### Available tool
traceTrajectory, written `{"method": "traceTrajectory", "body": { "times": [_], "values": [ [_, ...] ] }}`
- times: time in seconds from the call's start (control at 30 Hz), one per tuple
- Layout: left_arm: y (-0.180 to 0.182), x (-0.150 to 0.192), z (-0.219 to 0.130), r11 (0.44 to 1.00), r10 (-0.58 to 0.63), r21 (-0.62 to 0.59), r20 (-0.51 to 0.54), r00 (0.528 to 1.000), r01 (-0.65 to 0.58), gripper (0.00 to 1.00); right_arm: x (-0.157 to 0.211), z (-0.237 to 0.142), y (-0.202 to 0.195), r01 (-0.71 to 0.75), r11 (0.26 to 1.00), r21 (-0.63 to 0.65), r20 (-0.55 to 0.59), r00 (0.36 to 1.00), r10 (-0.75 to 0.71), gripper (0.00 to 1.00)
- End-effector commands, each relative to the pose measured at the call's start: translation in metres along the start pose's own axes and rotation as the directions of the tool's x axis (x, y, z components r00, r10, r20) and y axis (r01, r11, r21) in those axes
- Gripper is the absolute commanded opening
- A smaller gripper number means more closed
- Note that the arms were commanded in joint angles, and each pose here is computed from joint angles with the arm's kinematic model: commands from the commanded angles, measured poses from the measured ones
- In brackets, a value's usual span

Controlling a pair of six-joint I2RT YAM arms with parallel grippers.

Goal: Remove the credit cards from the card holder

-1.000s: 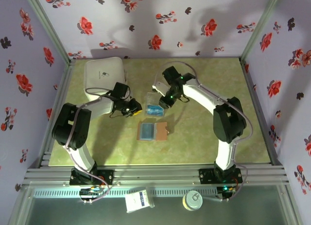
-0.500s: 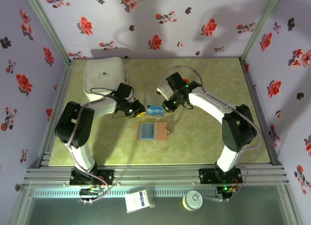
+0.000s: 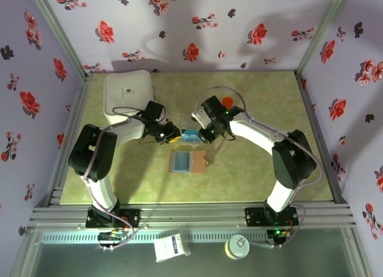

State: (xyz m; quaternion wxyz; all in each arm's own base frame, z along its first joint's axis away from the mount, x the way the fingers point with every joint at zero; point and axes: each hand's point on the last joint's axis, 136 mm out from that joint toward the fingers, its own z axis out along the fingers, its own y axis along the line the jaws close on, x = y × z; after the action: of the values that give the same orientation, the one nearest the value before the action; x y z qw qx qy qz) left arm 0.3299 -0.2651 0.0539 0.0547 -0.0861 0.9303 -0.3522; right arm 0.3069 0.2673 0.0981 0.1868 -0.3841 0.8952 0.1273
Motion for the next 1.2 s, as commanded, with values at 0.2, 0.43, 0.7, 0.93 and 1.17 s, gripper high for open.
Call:
{"method": "traceTrajectory", "body": {
  "times": [0.2,0.43,0.7,0.93,1.17],
  "values": [
    [-0.020,-0.002,-0.002,0.995,0.060,0.072,0.024,0.998,-0.062,0.17,0.004,0.009,-0.012,-0.205,0.976,0.069,0.088,0.976,0.199,0.42],
    [-0.022,-0.010,-0.027,0.991,0.089,0.093,0.130,0.988,-0.101,0.27,0.003,0.030,-0.009,-0.236,0.971,0.027,0.114,0.966,0.231,0.50],
    [-0.020,-0.018,-0.058,0.984,0.143,0.069,0.242,0.960,-0.164,0.41,0.002,0.048,-0.027,-0.256,0.961,0.106,0.112,0.963,0.244,0.50],
    [-0.025,-0.014,-0.072,0.977,0.171,0.074,0.277,0.946,-0.198,0.41,-0.004,0.049,-0.036,-0.268,0.952,0.146,0.143,0.958,0.248,0.49],
    [-0.013,-0.005,-0.066,0.985,0.138,0.065,0.245,0.960,-0.158,0.38,-0.007,0.049,-0.043,-0.275,0.945,0.174,0.157,0.956,0.249,0.49]
  ]
}}
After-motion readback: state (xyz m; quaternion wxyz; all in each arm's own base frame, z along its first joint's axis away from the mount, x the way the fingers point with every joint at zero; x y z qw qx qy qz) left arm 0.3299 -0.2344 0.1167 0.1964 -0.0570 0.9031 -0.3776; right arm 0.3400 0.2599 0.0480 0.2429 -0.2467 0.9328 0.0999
